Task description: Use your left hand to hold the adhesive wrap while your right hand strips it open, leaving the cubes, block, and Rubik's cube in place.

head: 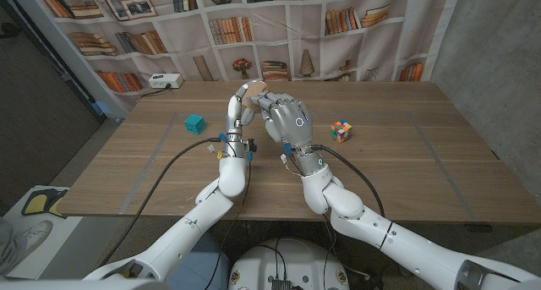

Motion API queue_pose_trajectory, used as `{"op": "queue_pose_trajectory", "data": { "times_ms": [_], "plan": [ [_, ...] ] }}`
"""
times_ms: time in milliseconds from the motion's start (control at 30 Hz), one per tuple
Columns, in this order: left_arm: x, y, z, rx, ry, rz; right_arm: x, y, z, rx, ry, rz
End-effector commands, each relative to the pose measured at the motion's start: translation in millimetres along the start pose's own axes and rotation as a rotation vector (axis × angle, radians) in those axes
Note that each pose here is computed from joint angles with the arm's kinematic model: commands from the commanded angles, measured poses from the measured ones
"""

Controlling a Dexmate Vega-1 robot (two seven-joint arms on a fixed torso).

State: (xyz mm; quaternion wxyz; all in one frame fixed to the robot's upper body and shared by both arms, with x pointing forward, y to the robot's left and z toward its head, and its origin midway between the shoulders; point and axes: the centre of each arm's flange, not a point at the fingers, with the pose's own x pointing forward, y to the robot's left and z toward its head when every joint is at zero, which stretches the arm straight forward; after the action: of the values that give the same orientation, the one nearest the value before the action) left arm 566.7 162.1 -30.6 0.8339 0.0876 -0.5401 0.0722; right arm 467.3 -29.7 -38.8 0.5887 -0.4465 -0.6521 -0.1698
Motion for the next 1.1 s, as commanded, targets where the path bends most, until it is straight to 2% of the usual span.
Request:
{"op": "queue_pose_trajectory", "data": {
  "times_ms": [33,533,800,1100],
  "plan": [
    [0.0,0.6,0.7,-0.006,-0.004,-0.001,-0.8,-3.4,-5.4,0.065,0.004,-0.046],
    [-3.2,1.4,3.2,-0.003,-0.007,0.000,-3.3,-9.9,-5.3,0.064,0.010,-0.031],
    [-4.5,6.5,4.4,0.001,-0.008,0.012,-5.7,-12.9,-10.4,0.067,0.039,-0.041],
    [-12.2,10.0,3.9,-0.008,-0.012,0.078,-5.9,-13.4,-13.3,0.092,0.054,-0.049]
  ]
}}
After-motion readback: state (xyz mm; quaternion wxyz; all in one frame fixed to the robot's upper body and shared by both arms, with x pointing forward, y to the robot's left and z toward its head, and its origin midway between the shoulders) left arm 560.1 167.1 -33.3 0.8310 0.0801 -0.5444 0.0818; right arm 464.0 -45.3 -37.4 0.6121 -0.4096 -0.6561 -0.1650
